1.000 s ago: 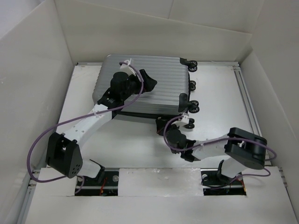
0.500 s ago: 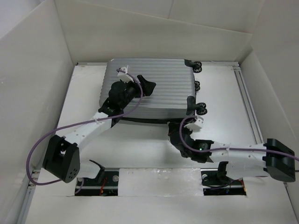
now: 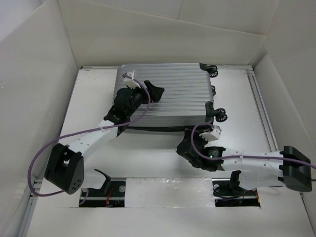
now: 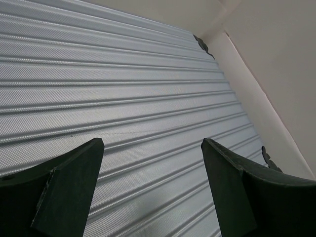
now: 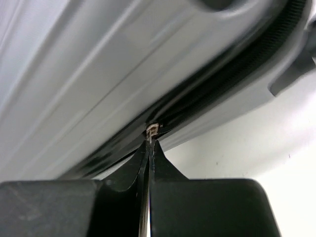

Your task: Pack the luggage

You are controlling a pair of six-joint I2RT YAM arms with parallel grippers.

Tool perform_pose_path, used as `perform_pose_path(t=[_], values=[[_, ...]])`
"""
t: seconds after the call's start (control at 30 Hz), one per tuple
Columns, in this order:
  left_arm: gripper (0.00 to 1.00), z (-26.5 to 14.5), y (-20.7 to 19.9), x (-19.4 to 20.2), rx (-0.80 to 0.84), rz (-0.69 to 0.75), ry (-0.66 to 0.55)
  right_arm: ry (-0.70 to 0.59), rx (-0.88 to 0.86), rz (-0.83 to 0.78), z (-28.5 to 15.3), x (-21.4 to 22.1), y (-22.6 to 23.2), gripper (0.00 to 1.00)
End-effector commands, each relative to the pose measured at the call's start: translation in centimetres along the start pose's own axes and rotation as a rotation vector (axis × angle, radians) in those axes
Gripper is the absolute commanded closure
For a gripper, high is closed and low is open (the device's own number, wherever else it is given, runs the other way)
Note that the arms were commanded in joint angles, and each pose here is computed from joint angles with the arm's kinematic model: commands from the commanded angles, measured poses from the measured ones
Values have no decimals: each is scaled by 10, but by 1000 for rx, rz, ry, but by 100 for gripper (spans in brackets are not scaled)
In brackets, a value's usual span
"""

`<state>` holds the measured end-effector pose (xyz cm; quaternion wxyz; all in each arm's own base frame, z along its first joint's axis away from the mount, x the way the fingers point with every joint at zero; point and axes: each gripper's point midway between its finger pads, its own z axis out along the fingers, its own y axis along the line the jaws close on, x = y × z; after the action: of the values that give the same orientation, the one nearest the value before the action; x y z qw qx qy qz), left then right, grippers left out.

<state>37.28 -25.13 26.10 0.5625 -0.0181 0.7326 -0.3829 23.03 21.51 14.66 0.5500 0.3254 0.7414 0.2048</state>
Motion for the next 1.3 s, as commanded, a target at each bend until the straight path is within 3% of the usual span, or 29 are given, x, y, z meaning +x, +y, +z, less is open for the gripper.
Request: perform_pose_path(t=[0.0,0.1,0.13,0.2,0.27,0.33,0.47,0.57,0.6,0.63,0.67,0.8,0.83,0.9,0.93,1.0,1.03,1.1,1.17,1.23,1.27], values=[[21,-25,65,70,-242,-14,232,69,-93,-291,0,38,8,100],[21,-34,55,45,-245,-7,170,128,-254,-293,-25,71,81,100],[21,-44,49,34,-245,-5,147,138,-262,-396,-26,93,84,100],[21,-53,44,14,-256,0,88,160,-352,-407,-55,109,132,100],[21,-67,33,-9,-247,2,27,158,-388,-491,-68,129,145,100],[21,-76,25,-18,-236,1,10,163,-406,-474,-76,131,156,100],[21,-74,6,-13,-156,-23,43,134,-330,-399,-70,97,115,100],[21,-72,-3,6,-134,-37,83,103,-98,-358,-56,63,25,100],[21,-66,-9,10,-106,-36,86,98,-46,-171,-57,47,11,100],[21,-63,-12,17,-82,-49,108,71,11,-251,-54,30,-20,100],[21,-59,-16,30,-63,-47,147,77,23,-231,-54,22,-36,100],[20,-50,-42,35,-56,11,162,82,30,-217,-41,6,-34,71],[20,-55,-45,46,-86,30,184,82,1,-288,-41,-3,-28,67],[20,-68,-30,26,-175,27,81,99,-50,-264,-45,-14,-3,57],[19,-85,-24,-4,-186,-12,-15,99,-80,-240,-50,-27,9,48],[11,-105,6,-13,-253,-86,-88,89,-87,-288,-55,-47,13,38],[7,-122,18,-39,-282,-124,-191,93,-110,-243,-61,-65,26,31],[1,-134,39,-50,-338,-172,-253,54,-85,-252,-58,-93,24,24],[1,-135,61,-70,-384,-209,-300,23,-75,-207,-57,-126,27,19],[1,-125,61,-92,-369,-219,-285,-50,-15,-205,-41,-160,19,19],[1,-118,100,-101,-462,-250,-280,-71,-12,-195,-37,-176,22,30]])
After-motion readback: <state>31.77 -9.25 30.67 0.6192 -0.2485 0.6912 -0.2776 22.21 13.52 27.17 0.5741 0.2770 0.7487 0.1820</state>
